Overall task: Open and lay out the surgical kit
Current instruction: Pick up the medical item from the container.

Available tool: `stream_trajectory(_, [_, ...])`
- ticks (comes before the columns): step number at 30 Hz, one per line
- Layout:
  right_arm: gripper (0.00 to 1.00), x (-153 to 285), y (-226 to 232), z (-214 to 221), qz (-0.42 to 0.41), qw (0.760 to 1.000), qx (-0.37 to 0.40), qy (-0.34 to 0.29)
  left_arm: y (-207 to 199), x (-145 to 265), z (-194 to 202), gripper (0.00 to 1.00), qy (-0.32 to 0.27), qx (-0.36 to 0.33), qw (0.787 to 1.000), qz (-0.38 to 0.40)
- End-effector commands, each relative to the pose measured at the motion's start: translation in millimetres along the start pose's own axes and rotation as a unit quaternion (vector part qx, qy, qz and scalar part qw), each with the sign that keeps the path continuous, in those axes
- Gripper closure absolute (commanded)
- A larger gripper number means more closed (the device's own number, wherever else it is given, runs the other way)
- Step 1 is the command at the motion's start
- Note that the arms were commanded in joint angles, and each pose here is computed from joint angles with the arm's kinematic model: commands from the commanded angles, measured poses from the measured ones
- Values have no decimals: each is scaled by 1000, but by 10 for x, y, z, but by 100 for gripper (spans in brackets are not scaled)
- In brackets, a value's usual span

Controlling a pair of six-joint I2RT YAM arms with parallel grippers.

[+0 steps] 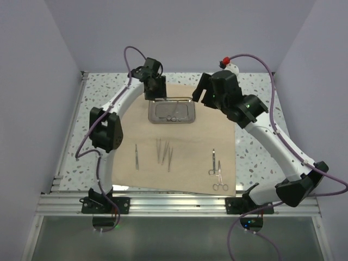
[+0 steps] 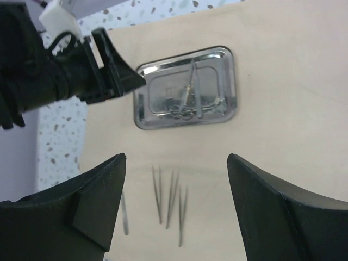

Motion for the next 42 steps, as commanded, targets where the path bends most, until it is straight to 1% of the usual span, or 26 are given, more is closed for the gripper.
stream_trajectory(1, [20, 15, -247, 292, 82, 993, 68, 47, -390, -85, -61, 39, -2, -34, 998, 59])
stream_trajectory(3, [18, 124, -321, 285, 93, 993, 68, 36, -486, -284, -40, 39, 2, -40, 997, 64])
stream_trajectory(8, [18, 223, -469, 342, 122, 988, 87, 46, -462, -666, 124, 39, 20, -40, 998, 55])
stream_trajectory(13, [16, 278, -537, 379, 135, 986, 86, 49, -502, -897, 270, 39, 23, -63, 997, 42])
stream_trajectory(16, [17, 265, -556, 380, 142, 985, 87, 55, -496, -1046, 354, 39, 24, -82, 996, 19])
stream_trajectory(23, [17, 246, -566, 348, 146, 983, 92, 58, -373, -1226, 434, 40, 11, -100, 994, -44])
stream_trajectory(26, [16, 224, -567, 342, 148, 983, 92, 61, -273, -1295, 459, 42, 7, -109, 990, -84])
stream_trajectory(30, [16, 194, -558, 344, 145, 983, 91, 64, -118, -1383, 503, 44, 2, -130, 981, -146])
stream_trajectory(40, [17, 119, -535, 339, 143, 983, 94, 69, 129, -1587, 627, 47, 20, -164, 964, -210])
stream_trajectory(42, [17, 99, -536, 344, 143, 983, 93, 71, 158, -1612, 630, 48, 25, -159, 965, -208])
Point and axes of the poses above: each gripper's point midway between its finger pads, its own x axis back along the fingers, its own y axis along the line the jaws close on, z = x × y, the point moved 10 cm from there along x, back along the fingers, and after that the axes turned 15 degrees about x, right-handed, at the moved point
